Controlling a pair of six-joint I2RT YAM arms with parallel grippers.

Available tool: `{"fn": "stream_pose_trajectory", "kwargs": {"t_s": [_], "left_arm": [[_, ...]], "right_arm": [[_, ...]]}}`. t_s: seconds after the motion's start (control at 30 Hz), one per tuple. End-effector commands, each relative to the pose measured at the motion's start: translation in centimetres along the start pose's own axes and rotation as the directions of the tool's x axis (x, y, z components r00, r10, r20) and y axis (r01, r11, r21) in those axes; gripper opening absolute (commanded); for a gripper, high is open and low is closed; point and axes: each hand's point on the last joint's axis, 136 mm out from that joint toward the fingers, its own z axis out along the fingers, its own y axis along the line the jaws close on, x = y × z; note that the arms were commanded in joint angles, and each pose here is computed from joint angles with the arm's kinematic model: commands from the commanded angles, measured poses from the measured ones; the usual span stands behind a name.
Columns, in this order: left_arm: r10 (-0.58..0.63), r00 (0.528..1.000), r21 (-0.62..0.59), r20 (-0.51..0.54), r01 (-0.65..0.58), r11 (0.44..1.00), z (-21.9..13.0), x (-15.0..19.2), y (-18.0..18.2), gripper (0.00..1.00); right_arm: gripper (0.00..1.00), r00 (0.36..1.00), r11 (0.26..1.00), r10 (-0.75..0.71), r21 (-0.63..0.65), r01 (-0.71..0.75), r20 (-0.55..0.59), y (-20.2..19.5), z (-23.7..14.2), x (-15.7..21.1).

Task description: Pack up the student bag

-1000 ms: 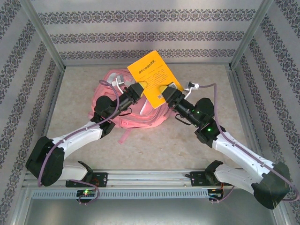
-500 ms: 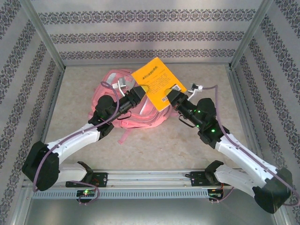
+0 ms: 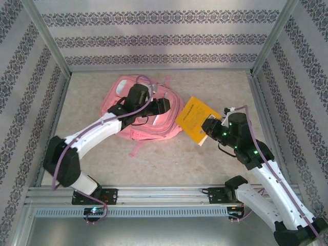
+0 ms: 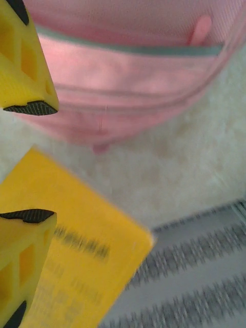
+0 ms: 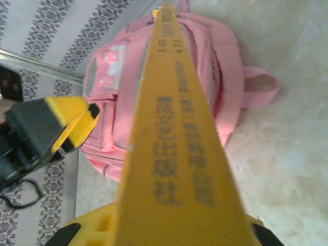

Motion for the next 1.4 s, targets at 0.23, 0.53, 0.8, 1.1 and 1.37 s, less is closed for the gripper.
{"fn": "stream_pose_trajectory", "kwargs": {"t_s": [0.23, 0.53, 0.8, 1.1, 1.37], "left_arm": [[0.102, 0.990, -0.147, -0.093, -0.115, 0.982, 4.9, -1.6, 4.8, 0.53], [0.058, 0.986, -0.101, -0.159, -0.074, 0.992, 7.6, 0.3, 5.6, 0.50], [0.058, 0.980, -0.058, -0.191, -0.070, 0.996, 7.7, 0.9, 5.0, 0.02], [0.112, 0.988, -0.036, -0.111, -0.116, 0.993, 1.9, -1.9, 1.6, 0.00], [0.115, 0.993, 0.000, -0.014, -0.115, 0.993, -4.9, -3.4, -1.0, 0.00]], "right_arm": [[0.00, 0.994, 0.994, -0.087, -0.068, 0.083, -0.059, 1.6, -3.0, 0.7], [0.00, 0.996, 0.995, -0.068, -0.071, 0.064, -0.058, 1.3, -3.3, 0.0], [0.00, 0.998, 0.996, -0.043, -0.079, 0.038, -0.056, 1.4, -2.6, -1.4], [0.00, 0.997, 0.992, -0.074, 0.103, 0.070, 0.035, -0.9, -3.2, -3.9], [0.00, 0.999, 0.997, -0.031, 0.076, 0.028, 0.036, -0.2, -1.6, -5.0]]}}
